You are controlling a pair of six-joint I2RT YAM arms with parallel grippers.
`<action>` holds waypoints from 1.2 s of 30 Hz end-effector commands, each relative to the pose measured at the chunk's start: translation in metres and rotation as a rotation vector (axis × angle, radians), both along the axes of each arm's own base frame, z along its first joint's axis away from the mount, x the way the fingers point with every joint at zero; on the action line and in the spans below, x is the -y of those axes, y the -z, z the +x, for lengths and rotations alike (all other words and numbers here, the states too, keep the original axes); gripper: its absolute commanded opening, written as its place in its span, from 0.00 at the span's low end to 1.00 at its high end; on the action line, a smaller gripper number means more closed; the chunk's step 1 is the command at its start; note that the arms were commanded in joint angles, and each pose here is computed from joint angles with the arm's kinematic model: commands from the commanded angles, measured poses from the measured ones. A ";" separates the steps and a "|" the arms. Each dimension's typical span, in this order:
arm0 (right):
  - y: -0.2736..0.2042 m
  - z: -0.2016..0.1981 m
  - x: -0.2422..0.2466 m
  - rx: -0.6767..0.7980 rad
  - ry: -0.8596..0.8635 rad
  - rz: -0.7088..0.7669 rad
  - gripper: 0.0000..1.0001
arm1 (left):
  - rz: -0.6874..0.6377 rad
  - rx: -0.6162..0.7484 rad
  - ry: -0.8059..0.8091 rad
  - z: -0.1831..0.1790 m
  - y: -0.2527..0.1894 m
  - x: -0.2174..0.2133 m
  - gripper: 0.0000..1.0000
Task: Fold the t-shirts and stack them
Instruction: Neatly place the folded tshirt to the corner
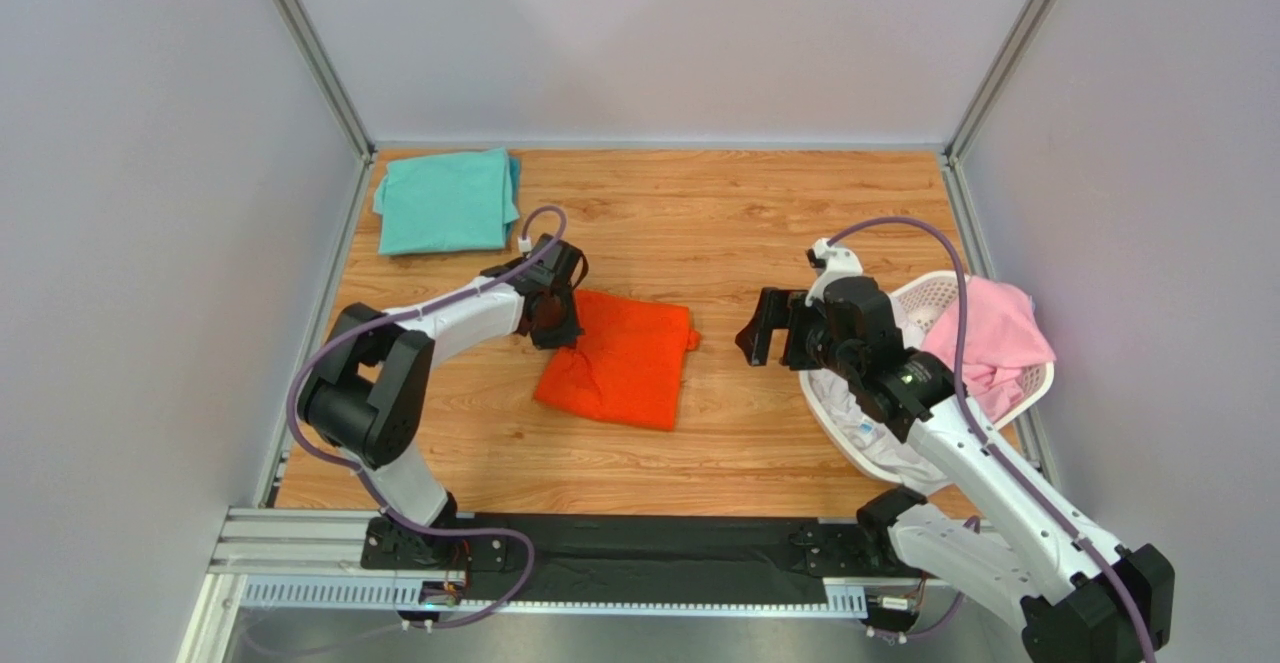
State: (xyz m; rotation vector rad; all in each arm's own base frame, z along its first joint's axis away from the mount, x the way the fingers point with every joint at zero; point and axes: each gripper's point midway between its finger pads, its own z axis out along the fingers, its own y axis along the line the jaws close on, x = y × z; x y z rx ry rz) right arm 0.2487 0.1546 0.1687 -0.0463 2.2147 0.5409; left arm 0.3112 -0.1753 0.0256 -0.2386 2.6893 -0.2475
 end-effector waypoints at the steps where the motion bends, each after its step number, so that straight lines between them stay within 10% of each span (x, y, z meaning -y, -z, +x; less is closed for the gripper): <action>1: -0.001 0.007 0.012 0.051 0.023 -0.068 1.00 | 0.160 0.070 -0.045 0.024 -0.022 -0.025 0.00; 36: 0.013 0.027 0.032 0.038 0.117 -0.209 1.00 | 0.394 0.571 -0.110 0.247 -0.189 -0.153 0.00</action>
